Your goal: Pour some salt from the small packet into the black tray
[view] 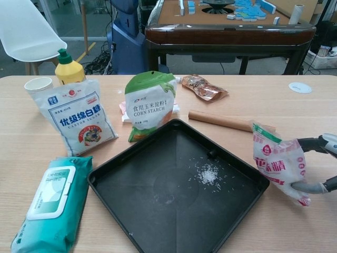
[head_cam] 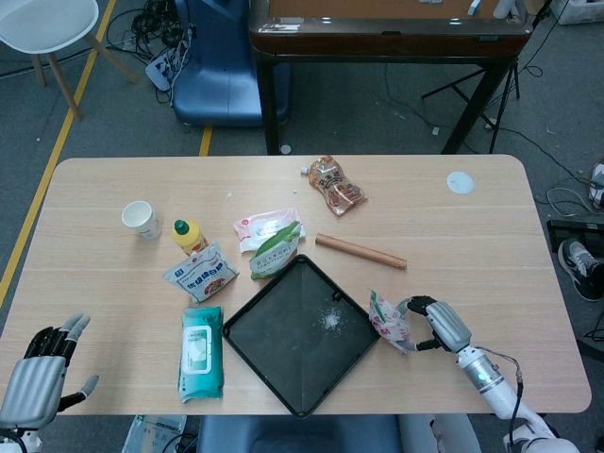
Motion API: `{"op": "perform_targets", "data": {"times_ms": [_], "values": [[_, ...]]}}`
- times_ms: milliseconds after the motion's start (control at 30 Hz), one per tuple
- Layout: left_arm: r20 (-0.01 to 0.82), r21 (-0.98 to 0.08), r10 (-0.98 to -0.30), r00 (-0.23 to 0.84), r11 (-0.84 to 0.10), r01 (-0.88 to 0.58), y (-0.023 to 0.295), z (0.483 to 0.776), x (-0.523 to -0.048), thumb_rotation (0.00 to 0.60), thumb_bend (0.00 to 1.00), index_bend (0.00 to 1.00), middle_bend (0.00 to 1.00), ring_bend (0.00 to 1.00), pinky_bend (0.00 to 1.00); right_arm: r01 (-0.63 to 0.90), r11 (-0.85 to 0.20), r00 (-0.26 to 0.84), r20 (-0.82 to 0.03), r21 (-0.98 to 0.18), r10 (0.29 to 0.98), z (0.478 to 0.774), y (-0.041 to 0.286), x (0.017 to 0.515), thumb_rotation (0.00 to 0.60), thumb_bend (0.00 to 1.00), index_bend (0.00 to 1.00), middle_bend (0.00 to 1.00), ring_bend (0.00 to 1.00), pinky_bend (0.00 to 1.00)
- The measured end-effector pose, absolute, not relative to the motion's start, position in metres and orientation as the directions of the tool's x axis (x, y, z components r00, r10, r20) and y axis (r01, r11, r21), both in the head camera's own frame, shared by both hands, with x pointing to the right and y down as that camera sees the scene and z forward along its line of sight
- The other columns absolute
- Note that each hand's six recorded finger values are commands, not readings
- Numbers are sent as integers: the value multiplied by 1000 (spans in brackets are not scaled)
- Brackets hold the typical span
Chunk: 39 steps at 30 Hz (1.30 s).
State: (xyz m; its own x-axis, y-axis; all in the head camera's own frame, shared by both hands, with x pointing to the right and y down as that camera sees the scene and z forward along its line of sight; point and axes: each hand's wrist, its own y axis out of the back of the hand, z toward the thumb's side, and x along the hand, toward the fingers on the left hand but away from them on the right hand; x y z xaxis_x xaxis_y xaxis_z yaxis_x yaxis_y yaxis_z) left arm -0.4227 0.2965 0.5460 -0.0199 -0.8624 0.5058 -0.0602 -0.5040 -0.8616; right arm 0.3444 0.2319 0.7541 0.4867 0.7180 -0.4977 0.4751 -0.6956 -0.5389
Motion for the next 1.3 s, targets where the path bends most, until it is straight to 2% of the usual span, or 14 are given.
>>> {"op": "perform_targets", "data": {"times_ms": [233, 567, 733, 1300], "values": [[504, -863, -863, -19, -502, -59, 297, 545, -423, 600, 204, 97, 107, 151, 89, 459, -693, 485, -497, -556, 720, 752, 233, 348, 600, 439, 542, 385, 254, 165], [506, -861, -863, -7, -505, -58, 296, 546, -419, 600, 204, 97, 107, 151, 89, 458, -671, 458, -492, -583, 741, 749, 233, 357, 600, 194, 520, 371, 231, 127], [505, -862, -863, -6, -504, -56, 295, 546, -418, 600, 204, 97, 107, 151, 89, 460, -662, 449, -488, -592, 748, 748, 233, 358, 600, 125, 502, 357, 218, 112], [508, -860, -862, 1, -507, -58, 295, 547, -416, 600, 204, 97, 108, 151, 89, 405, -678, 472, -495, -614, 730, 753, 234, 350, 600, 112, 472, 338, 197, 91]]}}
